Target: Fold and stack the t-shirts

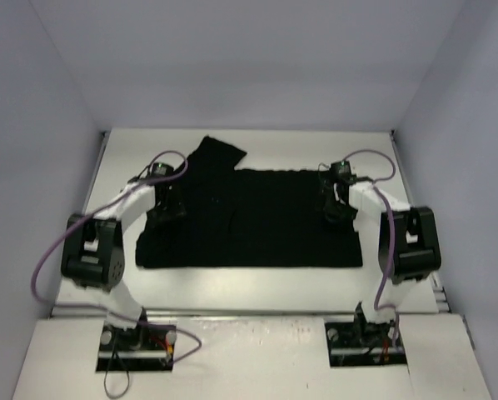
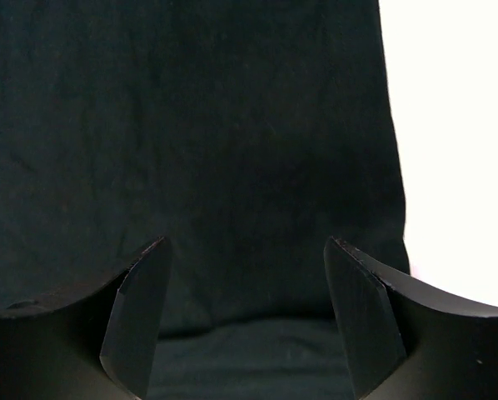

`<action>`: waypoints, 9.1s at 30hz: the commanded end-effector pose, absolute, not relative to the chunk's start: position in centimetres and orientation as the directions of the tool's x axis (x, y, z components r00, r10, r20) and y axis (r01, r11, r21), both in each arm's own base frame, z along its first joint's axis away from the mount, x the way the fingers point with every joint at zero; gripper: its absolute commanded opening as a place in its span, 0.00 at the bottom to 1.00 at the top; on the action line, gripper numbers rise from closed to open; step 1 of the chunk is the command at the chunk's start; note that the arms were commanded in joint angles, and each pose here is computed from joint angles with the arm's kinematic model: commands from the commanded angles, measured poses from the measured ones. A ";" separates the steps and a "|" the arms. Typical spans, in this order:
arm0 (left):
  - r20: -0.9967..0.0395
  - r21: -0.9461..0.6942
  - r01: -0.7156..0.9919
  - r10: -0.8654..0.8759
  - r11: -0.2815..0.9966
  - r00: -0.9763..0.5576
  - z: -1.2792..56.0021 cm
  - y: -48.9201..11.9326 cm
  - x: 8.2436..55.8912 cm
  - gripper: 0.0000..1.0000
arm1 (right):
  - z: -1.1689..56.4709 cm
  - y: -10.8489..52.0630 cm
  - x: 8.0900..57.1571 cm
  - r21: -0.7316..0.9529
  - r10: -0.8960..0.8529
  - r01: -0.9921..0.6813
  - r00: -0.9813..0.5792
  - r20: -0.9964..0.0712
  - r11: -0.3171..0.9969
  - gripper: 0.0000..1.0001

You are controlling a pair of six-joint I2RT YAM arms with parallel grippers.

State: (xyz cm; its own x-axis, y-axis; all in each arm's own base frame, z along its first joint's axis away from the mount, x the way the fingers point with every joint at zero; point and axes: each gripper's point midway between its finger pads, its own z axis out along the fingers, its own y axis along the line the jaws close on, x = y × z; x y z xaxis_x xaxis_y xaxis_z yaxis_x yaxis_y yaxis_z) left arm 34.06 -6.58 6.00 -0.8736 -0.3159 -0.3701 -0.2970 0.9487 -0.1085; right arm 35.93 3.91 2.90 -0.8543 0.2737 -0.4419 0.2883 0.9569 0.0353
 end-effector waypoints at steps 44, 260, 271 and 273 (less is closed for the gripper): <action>-0.644 -0.177 0.070 -0.062 0.982 -0.762 15.4 -7.5 55.3 0.57 | 9.9 2.1 47.7 0.031 0.263 0.310 -0.743 -0.615 0.950 0.60; -0.754 -0.278 0.046 -0.188 0.960 -0.629 22.5 -7.6 29.8 0.00 | 7.8 -5.8 35.7 -0.106 0.357 0.545 -0.671 -0.650 0.832 0.00; -0.723 -0.241 -0.012 -0.188 0.970 -0.664 19.4 -6.7 29.4 0.00 | 6.1 -4.7 32.5 -0.056 0.407 0.549 -0.681 -0.609 0.834 0.00; -0.717 -0.238 -0.017 -0.187 0.971 -0.672 18.9 -6.6 29.3 0.00 | 5.3 -4.4 31.9 -0.040 0.432 0.559 -0.682 -0.590 0.828 0.00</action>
State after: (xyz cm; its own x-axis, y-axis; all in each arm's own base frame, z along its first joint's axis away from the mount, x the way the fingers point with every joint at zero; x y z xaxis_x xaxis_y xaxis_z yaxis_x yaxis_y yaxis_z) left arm 28.43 -6.96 18.05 -0.7115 -0.1783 -0.6796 -0.0079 0.9692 -0.2460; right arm 32.47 -4.53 5.30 -0.7151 0.3848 -0.5836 0.5218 0.8494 -0.0792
